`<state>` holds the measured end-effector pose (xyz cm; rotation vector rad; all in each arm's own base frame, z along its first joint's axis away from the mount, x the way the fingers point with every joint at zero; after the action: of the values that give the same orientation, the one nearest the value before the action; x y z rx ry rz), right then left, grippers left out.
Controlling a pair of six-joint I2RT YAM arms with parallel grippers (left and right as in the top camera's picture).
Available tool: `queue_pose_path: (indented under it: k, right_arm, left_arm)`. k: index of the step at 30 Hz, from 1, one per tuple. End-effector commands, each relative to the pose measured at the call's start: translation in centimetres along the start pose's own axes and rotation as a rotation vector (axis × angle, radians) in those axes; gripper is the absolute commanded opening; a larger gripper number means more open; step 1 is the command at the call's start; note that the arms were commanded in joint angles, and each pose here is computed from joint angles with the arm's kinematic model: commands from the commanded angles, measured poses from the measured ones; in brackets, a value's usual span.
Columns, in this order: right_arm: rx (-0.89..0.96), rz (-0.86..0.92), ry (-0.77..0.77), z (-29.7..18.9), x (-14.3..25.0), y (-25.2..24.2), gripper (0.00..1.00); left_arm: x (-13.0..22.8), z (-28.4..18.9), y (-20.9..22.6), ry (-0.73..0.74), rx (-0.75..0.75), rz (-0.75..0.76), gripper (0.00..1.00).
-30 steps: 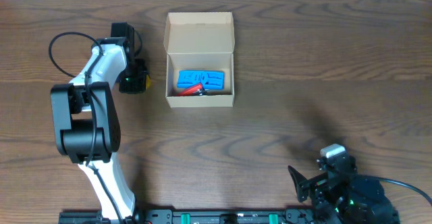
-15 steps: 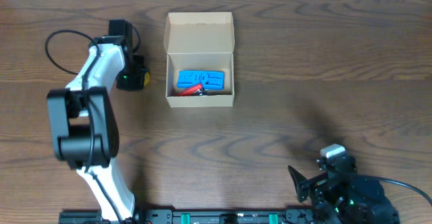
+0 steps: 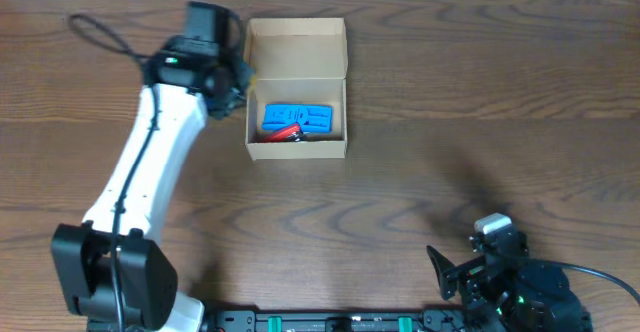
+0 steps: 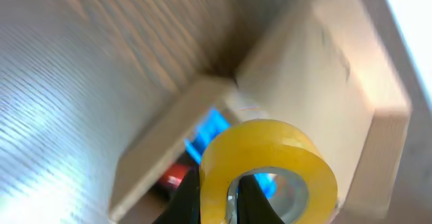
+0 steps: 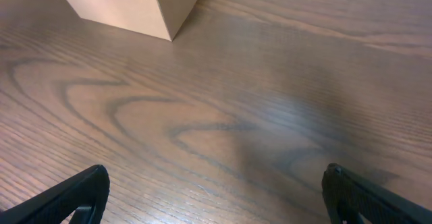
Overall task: Pack container
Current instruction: 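Carry the tape roll over the cardboard box with the left gripper, then lower the tape roll into the box and open the left gripper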
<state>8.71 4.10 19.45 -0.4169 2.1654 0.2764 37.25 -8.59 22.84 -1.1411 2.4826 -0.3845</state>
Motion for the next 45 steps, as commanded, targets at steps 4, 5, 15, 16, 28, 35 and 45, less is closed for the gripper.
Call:
queue_pose_path:
  k: [4,5,15,16,28,35,45]
  right_arm:
    - [0.016,0.015,-0.005,-0.1,0.0,-0.2,0.99]
    - [0.016,0.016,-0.005,-0.1,0.0,-0.2,0.99]
    - [0.016,0.016,-0.004,-0.1,0.0,-0.2,0.99]
    - [0.016,0.016,-0.005,-0.1,0.0,-0.2,0.99]
    - [0.016,0.015,-0.005,-0.1,0.0,-0.2,0.99]
    - [0.016,0.015,-0.005,-0.1,0.0,-0.2,0.99]
    - [0.016,0.015,-0.005,-0.1,0.0,-0.2,0.99]
  left_arm:
    - [3.5,1.4,-1.8,0.047,-0.028,0.175,0.06]
    - [3.9,1.9,-1.8,0.056,-0.037,0.184,0.06]
    - [6.0,7.8,-0.8,0.16,-0.165,0.209,0.06]
    - [6.1,8.2,-0.7,0.164,-0.173,0.21,0.06]
    - [6.2,9.4,-0.5,0.169,-0.187,0.211,0.53]
    - [6.0,8.9,-1.1,0.161,-0.167,0.21,0.59]
    - [3.8,0.6,-2.9,0.03,-0.056,0.209,0.69]
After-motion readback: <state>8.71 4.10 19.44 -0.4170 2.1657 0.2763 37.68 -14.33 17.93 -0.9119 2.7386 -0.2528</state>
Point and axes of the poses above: each gripper's point midway between its finger pads, its own z axis out along the fingers, its own y axis along the line the jaws close on, x = y × z, the point moved 7 cm from there along -z, back along the fingers, and after that the axes turned 3 degrees about -z, right-handed, at the moved point
